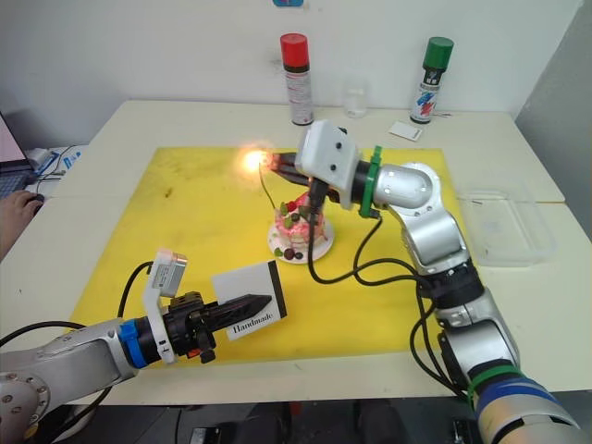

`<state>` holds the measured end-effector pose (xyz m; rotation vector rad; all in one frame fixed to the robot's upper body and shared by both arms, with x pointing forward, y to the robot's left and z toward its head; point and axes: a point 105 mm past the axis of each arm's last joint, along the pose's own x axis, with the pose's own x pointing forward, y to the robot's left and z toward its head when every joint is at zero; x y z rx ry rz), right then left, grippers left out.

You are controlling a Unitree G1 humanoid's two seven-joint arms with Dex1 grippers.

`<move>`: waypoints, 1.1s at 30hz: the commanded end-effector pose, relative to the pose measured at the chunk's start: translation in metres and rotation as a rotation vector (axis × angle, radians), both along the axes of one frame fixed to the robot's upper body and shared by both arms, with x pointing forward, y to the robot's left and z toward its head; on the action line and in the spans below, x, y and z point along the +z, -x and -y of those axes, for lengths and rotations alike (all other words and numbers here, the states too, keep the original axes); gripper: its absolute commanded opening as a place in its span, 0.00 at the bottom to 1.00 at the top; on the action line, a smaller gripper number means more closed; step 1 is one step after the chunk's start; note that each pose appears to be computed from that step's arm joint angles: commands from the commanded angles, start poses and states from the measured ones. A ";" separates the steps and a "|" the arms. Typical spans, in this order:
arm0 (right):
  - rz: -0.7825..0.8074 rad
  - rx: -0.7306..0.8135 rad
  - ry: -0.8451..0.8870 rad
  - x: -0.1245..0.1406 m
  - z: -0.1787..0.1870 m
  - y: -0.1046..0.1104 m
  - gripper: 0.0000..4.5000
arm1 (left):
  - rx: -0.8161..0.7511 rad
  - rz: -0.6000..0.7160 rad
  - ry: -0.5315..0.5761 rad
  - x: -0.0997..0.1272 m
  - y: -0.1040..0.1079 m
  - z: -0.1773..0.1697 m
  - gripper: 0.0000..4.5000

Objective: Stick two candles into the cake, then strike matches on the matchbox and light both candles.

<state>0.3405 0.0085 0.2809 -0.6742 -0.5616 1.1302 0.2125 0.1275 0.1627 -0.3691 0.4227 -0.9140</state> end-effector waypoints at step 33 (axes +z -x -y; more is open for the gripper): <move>0.038 -0.107 0.030 -0.011 -0.012 -0.019 0.01 | -0.021 0.064 0.033 0.011 0.002 0.014 0.00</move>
